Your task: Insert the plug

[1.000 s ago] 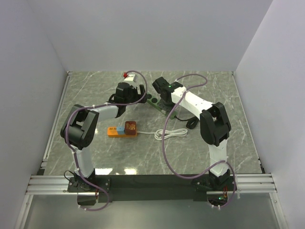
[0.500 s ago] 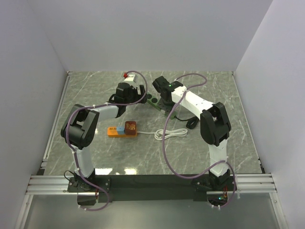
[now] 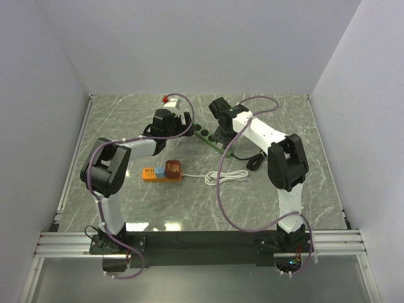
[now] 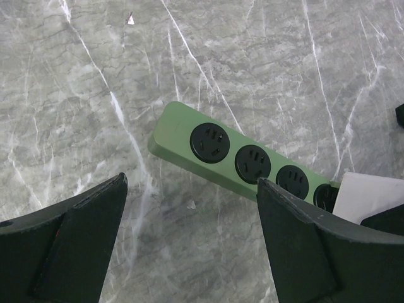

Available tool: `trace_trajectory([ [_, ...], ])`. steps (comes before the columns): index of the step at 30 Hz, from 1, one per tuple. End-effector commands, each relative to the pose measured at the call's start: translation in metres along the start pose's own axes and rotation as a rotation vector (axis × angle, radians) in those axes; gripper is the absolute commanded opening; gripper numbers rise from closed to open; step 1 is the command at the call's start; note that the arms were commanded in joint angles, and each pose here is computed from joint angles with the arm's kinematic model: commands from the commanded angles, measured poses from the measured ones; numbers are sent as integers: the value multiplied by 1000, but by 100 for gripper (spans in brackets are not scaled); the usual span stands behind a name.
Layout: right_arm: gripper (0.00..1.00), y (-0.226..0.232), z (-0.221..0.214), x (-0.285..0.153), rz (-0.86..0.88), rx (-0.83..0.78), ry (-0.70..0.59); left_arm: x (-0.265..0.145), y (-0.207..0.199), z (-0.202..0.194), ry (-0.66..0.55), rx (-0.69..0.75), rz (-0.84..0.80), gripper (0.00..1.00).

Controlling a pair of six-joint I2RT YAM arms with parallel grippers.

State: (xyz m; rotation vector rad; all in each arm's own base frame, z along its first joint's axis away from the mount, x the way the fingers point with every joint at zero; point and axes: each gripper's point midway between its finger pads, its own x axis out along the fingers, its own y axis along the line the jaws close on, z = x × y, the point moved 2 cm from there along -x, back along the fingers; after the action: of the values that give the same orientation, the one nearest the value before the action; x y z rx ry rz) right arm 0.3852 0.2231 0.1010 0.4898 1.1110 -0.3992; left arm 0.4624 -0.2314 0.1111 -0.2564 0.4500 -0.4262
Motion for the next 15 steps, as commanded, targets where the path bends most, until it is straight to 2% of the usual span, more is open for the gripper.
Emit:
trace_trajectory([
  [1,0,2,0,-2,16,-8,22,-1,-6,21,-44,19,-28,89],
  [5,0,1,1,-15,44,-70,12,-1,-4,19,-45,23,-25,89],
  [9,0,-17,16,-36,41,-134,-95,-5,-5,22,-71,31,-43,89],
  [15,0,-27,36,-70,172,-296,-234,-12,-8,24,-82,68,-72,89],
])
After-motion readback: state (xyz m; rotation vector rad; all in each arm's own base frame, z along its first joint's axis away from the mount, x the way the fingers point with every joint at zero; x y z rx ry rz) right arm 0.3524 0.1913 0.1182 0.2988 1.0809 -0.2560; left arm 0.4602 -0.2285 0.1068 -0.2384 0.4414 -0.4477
